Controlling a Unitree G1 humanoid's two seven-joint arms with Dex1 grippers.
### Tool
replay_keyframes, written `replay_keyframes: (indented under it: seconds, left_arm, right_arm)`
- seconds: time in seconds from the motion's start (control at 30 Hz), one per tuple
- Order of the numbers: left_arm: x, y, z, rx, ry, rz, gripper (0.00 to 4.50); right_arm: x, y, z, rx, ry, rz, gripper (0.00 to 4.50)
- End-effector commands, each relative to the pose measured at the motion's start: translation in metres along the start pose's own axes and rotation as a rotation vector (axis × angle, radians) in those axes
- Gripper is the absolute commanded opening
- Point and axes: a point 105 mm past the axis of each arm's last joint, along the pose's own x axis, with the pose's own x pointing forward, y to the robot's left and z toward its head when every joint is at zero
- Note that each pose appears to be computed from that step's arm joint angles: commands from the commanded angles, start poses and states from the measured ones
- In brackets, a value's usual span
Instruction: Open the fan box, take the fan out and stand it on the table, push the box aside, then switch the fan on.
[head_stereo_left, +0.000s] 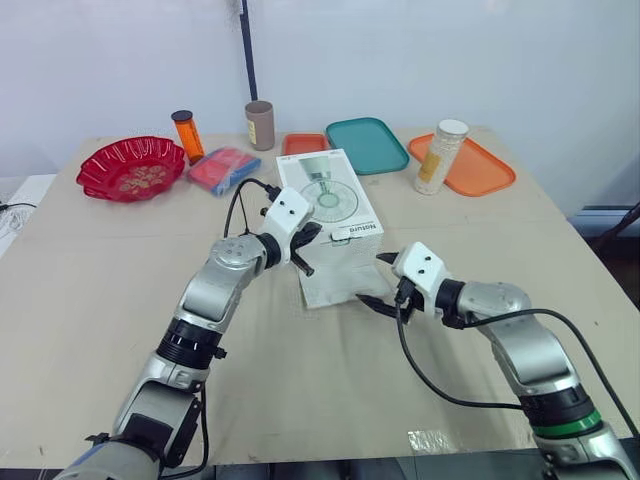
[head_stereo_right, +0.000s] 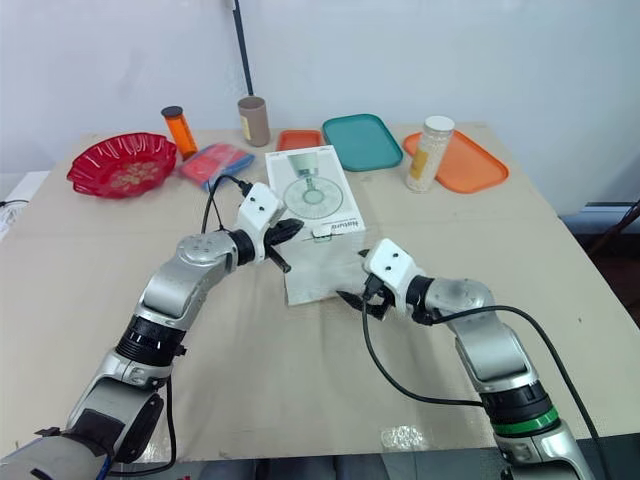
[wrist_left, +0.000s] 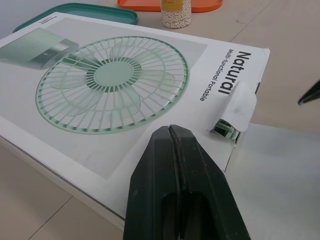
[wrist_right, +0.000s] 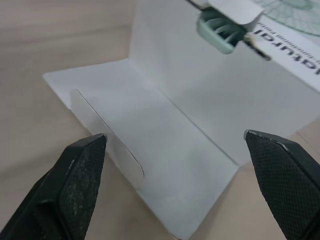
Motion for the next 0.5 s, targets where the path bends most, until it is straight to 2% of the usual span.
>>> replay_keyframes:
  seconds: [0.03, 0.2, 0.5]
  left_arm:
    - [-0.002, 0.002, -0.006, -0.011, 0.018, 0.012, 0.03]
    - [-0.002, 0.003, -0.005, -0.008, 0.018, 0.013, 0.03]
    - [-0.004, 0.005, -0.004, -0.006, 0.019, 0.020, 0.03]
  right_arm:
    - [-0.005, 0.012, 0.006, -0.015, -0.008, 0.046, 4.50]
    - [-0.010, 0.025, 0.004, -0.002, 0.003, 0.096, 4.50]
    - [-0.005, -0.036, -0.001, 0.201, 0.001, -0.143, 4.50]
